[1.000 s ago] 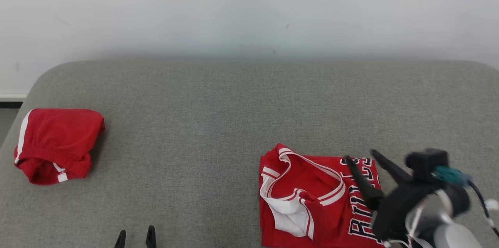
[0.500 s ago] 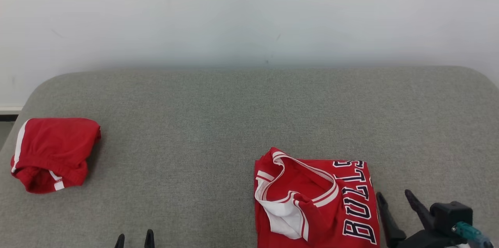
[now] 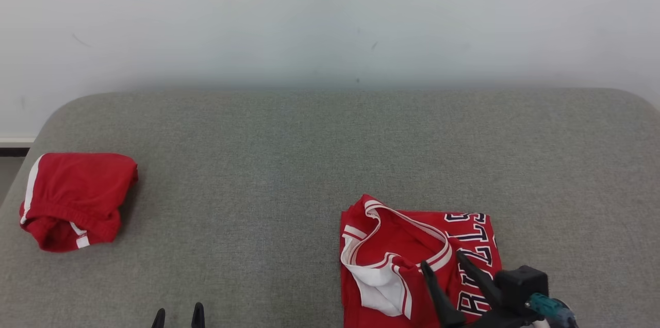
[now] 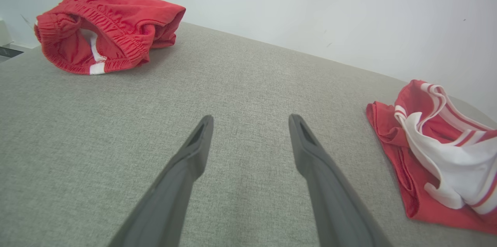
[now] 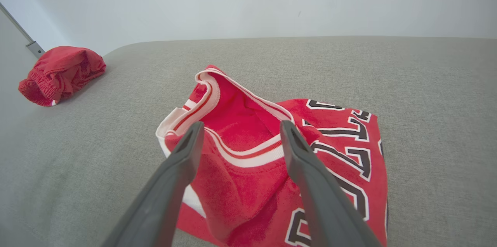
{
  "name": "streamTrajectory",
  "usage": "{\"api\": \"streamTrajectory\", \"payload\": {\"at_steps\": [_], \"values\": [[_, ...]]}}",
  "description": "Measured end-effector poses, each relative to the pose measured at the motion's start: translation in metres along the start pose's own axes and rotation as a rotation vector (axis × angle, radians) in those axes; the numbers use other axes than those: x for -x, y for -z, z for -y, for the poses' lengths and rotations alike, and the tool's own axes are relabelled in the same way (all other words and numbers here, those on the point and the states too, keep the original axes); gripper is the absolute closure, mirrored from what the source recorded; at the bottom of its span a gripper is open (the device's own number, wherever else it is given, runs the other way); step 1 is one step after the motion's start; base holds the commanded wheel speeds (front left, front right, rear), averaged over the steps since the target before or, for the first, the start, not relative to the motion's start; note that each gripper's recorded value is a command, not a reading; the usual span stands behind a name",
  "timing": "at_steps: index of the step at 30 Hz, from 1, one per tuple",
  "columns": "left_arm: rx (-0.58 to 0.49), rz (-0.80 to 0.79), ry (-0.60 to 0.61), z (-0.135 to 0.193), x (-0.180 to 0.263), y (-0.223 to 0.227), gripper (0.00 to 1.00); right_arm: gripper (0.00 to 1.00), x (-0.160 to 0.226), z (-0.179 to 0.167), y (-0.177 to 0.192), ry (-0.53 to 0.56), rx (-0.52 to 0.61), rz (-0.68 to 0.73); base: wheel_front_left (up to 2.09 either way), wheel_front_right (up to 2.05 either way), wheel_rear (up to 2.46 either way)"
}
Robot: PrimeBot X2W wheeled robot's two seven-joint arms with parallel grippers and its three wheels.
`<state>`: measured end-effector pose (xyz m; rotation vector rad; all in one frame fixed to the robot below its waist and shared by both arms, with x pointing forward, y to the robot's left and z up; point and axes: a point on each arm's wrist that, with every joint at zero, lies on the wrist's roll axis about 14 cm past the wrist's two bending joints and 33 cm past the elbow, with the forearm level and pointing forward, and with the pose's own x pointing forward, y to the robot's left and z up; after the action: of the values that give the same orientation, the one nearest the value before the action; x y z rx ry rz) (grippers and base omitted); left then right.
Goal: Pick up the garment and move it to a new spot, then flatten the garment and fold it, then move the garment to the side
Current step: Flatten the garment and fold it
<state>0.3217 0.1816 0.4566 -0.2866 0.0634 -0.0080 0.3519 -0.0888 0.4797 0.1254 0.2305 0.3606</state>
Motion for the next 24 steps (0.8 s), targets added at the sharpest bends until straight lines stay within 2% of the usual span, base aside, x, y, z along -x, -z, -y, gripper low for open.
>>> {"api": "streamTrajectory", "payload": {"at_steps": [6,17,24], "values": [[0.001,-0.002,-0.013,-0.003,0.002,0.001,0.00,0.00,-0.008,-0.025,0.005,-0.080,-0.007,-0.025,0.00,0.00,0.00],[0.002,-0.014,-0.027,-0.007,0.004,0.004,0.00,0.00,-0.017,-0.043,0.028,-0.148,0.009,-0.119,0.00,0.00,0.00],[0.004,-0.019,-0.037,-0.010,0.007,0.006,0.00,0.00,-0.021,-0.053,0.025,-0.179,0.015,-0.103,0.00,0.00,0.00]]}}
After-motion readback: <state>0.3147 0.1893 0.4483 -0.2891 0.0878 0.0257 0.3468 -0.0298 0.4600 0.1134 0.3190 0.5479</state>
